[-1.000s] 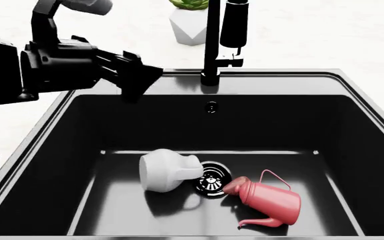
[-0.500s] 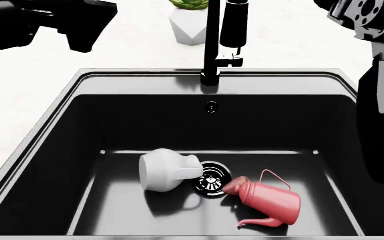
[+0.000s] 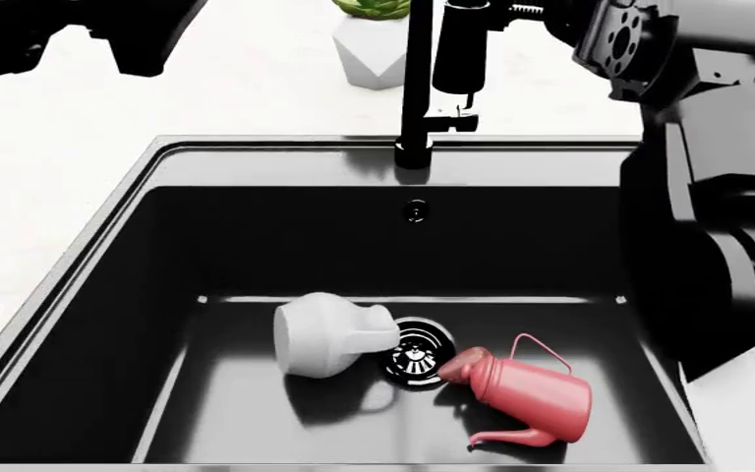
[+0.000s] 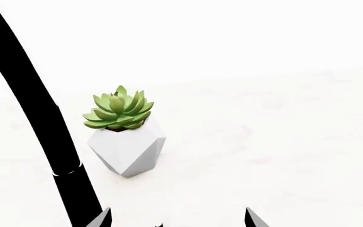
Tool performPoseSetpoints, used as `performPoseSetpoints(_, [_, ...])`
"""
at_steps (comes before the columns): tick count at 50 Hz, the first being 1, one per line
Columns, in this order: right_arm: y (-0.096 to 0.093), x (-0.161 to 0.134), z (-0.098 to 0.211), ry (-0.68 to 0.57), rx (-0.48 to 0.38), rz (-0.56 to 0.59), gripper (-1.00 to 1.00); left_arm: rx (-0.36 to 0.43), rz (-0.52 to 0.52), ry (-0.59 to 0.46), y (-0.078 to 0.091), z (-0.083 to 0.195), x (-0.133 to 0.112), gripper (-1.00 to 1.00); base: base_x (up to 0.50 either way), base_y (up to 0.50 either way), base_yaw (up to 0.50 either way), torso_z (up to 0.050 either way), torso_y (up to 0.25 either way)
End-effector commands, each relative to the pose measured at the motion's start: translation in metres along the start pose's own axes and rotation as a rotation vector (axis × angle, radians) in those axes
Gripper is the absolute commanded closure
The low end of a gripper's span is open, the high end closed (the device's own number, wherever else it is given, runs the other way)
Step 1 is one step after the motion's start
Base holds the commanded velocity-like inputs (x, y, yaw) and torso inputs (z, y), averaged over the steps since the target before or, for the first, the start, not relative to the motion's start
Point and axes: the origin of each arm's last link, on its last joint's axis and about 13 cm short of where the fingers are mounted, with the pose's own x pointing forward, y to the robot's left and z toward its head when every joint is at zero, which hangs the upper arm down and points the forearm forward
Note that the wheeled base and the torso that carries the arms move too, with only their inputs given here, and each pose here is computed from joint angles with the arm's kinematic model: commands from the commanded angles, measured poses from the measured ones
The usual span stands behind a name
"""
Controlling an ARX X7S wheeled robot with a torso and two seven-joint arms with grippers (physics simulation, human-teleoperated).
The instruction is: Pick the jug and teapot and place them in the sink. Then turn on the water.
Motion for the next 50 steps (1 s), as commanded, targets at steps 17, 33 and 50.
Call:
performPoseSetpoints(17, [0.02, 0.01, -0.016, -0.06, -0.023, -0.02, -1.0, 0.041, -0.035, -0.023, 0.0, 0.001, 0.0, -1.0, 0.0, 0.0, 0.0, 0.0, 0.0])
performPoseSetpoints(33, [0.025, 0.01, -0.015, -0.074, -0.033, -0.016, -1.0, 0.075, -0.044, -0.035, 0.001, 0.001, 0.001, -1.0, 0.0, 0.0, 0.0, 0.0, -0.041])
performPoseSetpoints(50, [0.033, 0.008, -0.006, -0.098, -0.018, -0.001, -1.0, 0.11, -0.045, -0.048, 0.001, 0.001, 0.001, -1.0, 0.0, 0.0, 0.0, 0.0, -0.085])
